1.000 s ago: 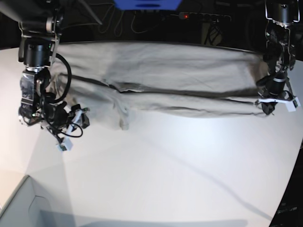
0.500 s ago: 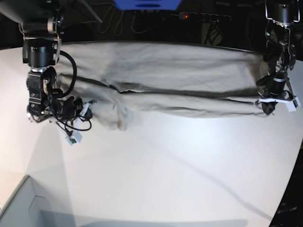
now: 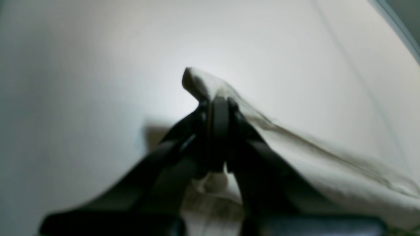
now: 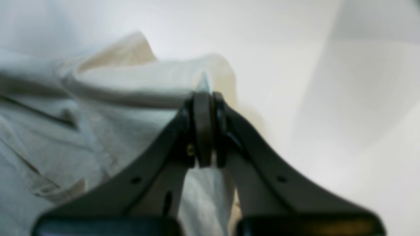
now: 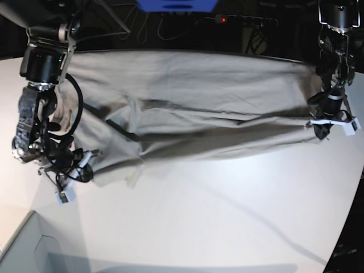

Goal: Layout the t-shirt on the table in an organized manner, then fold the t-shirt properly
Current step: 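Lift the hem with both grippers and fold it toward the collar, then lay the folded hem down near the collar edge with both grippers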

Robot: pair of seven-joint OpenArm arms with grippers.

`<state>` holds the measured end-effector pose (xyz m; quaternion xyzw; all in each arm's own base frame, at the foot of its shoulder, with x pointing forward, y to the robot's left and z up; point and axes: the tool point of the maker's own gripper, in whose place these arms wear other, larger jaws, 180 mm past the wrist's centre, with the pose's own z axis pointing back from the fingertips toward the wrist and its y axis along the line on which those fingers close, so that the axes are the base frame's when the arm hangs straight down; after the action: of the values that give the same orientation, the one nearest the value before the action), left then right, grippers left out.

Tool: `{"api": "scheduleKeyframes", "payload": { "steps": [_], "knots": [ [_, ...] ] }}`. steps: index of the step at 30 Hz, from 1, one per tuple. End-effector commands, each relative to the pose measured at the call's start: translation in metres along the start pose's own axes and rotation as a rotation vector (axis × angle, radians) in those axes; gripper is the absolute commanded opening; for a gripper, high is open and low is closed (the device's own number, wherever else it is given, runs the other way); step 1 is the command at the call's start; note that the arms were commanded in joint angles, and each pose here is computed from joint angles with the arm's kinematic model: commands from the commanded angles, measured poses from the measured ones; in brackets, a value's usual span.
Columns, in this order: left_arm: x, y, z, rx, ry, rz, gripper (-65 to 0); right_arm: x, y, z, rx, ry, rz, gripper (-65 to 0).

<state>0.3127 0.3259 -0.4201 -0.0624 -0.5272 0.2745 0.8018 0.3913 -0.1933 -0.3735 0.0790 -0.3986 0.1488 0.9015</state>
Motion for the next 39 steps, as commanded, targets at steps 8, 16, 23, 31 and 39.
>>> {"api": "scheduleKeyframes", "payload": {
  "steps": [8,16,23,31,39],
  "knots": [
    [0.056,-0.033,-0.016,-0.077,-0.134,-0.008,-65.0,0.044,-0.014,0.039,-0.086,-0.157,0.066,-65.0],
    [0.068,-0.062,-0.031,-0.131,-0.120,-0.009,-65.0,0.034,0.017,0.059,-0.070,-0.241,0.097,-65.0],
    [0.068,-0.063,-0.031,-0.134,-0.117,-0.001,-65.0,0.010,0.041,0.075,-0.042,-0.318,0.079,-65.0],
    [0.064,-0.059,-0.029,-0.127,-0.109,-0.002,-65.0,-0.012,0.054,0.086,-0.016,-0.358,0.054,-65.0],
    [0.031,-0.045,-0.019,-0.099,-0.049,0.008,-65.0,-0.052,0.075,0.095,0.018,-0.354,-0.011,-65.0]
  ]
}}
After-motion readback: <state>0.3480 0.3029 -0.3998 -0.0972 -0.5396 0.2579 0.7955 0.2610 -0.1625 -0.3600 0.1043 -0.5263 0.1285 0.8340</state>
